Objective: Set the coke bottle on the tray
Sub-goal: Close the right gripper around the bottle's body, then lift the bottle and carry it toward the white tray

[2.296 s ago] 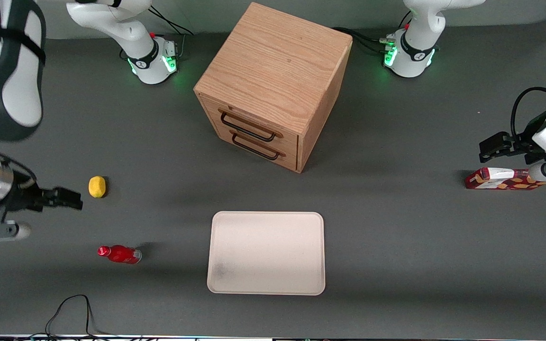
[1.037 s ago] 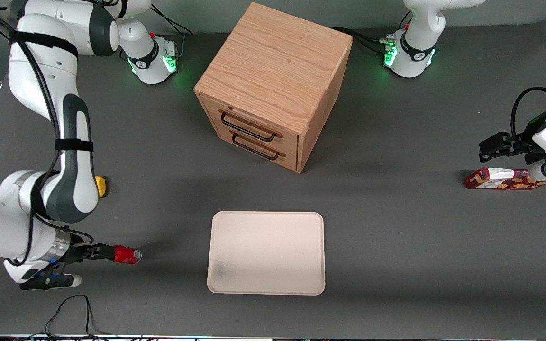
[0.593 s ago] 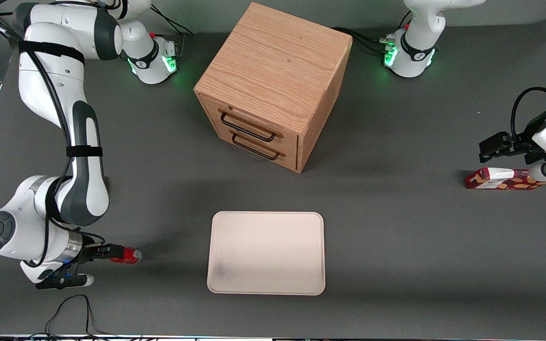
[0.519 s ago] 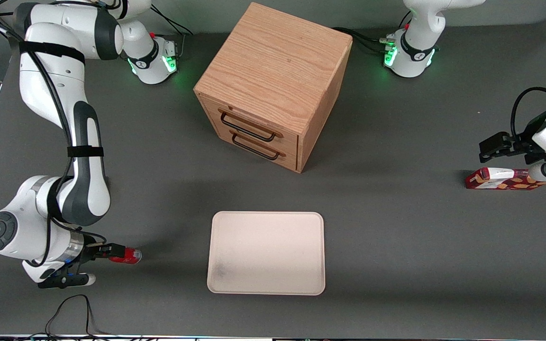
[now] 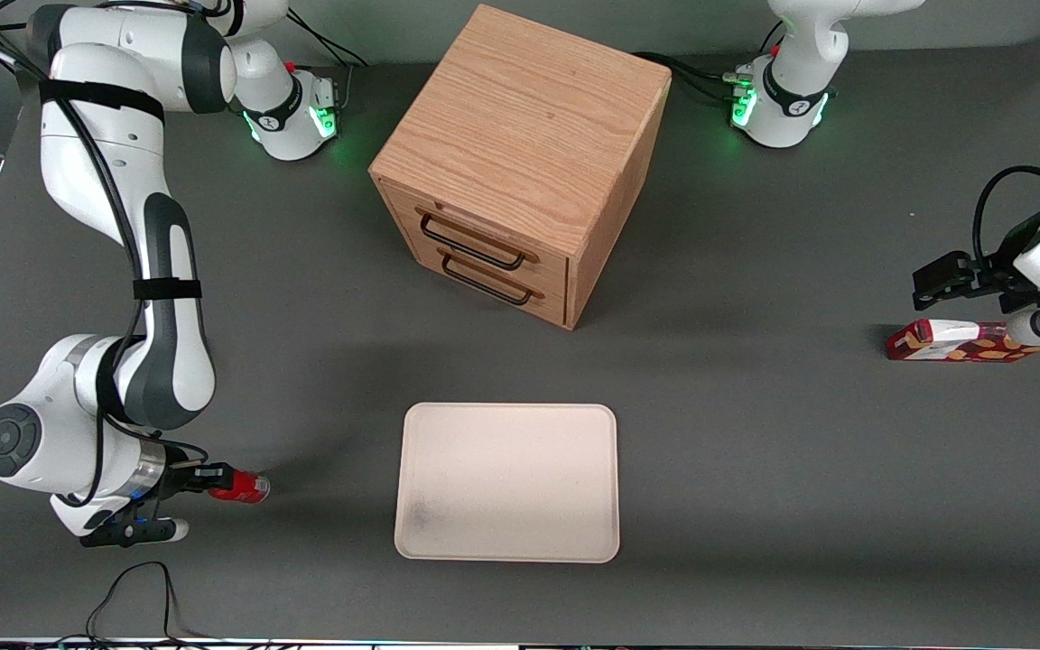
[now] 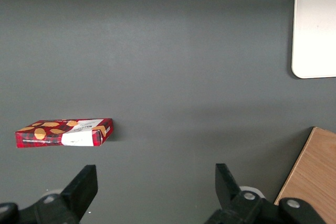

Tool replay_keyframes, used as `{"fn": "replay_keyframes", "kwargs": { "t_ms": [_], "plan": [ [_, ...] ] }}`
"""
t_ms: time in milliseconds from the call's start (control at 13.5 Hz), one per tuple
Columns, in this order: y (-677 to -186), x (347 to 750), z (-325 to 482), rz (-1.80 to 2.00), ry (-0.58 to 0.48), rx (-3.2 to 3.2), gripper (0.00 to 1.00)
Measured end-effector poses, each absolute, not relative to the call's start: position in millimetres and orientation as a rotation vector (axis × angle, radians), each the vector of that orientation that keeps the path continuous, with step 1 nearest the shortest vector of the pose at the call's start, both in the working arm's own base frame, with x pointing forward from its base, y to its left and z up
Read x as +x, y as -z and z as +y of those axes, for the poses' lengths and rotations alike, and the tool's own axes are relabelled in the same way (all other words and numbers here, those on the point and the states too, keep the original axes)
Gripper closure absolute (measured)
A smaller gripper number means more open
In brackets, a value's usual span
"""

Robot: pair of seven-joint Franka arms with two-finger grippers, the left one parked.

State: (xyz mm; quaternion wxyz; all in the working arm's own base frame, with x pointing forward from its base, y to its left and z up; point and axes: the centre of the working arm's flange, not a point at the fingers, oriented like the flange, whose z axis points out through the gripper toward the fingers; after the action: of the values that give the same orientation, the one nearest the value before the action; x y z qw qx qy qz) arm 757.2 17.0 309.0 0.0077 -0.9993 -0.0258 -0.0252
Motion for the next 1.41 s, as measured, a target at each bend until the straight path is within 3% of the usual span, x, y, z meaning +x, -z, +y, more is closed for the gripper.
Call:
{"fn": "replay_keyframes", "kwargs": {
  "t_ms": [296, 667, 963, 1185, 1407],
  "plan": [
    [-337, 757, 20, -0.091, 0.107, -3.11, 0.62],
    [-456, 745, 53, -0.202, 0.07, -3.055, 0.62],
    [-524, 731, 90, -0.324, 0.082, -3.046, 0.62],
    [-537, 727, 126, -0.379, 0.126, -3.015, 0.62],
    [-513, 734, 179, -0.422, 0.18, -2.953, 0.62]
  ]
}}
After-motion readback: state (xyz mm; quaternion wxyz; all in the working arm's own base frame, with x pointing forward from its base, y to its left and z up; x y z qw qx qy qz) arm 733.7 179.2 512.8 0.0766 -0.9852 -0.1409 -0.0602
